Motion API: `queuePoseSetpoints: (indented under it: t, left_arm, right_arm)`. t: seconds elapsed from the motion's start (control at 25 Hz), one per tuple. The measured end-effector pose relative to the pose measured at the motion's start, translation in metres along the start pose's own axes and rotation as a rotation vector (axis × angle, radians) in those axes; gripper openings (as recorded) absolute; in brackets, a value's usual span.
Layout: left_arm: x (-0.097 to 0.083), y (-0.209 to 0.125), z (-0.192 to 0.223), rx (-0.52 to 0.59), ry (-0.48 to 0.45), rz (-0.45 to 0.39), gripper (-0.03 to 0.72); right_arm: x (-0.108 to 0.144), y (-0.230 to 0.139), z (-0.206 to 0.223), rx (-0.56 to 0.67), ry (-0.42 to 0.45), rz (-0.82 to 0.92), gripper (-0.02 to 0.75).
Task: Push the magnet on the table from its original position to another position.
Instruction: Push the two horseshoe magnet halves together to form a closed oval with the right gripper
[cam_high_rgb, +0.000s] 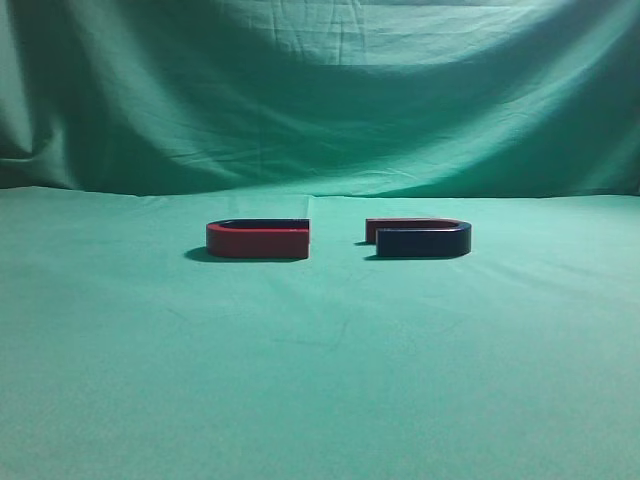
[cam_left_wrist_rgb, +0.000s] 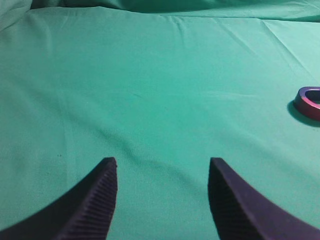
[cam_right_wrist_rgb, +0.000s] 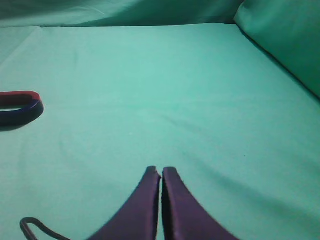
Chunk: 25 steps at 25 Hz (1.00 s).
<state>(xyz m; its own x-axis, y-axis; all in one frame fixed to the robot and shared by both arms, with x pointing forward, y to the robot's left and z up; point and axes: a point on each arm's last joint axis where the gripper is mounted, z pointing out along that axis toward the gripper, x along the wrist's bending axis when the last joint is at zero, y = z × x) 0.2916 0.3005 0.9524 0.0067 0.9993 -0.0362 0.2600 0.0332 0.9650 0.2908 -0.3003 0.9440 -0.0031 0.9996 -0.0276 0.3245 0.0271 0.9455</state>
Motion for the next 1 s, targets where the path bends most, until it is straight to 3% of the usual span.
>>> queuePoseSetpoints:
  t: [0.6,0.76,0.88,1.0]
  left_arm:
    - [0.000,0.000,0.000,0.000,0.000,0.000,0.372]
    - [0.000,0.000,0.000,0.000,0.000,0.000,0.372]
    - [0.000,0.000,0.000,0.000,0.000,0.000,0.372]
    - [0.000,0.000,0.000,0.000,0.000,0.000,0.372]
  right_arm:
    - [0.000,0.000,0.000,0.000,0.000,0.000,0.000]
    - [-0.003,0.000,0.000,-0.004,-0.028,-0.107,0.000]
    - [-0.003,0.005,0.000,-0.055,-0.035,-0.146,0.000]
    - [-0.001,0.017,-0.001,-0.190,-0.020,-0.145,0.000]
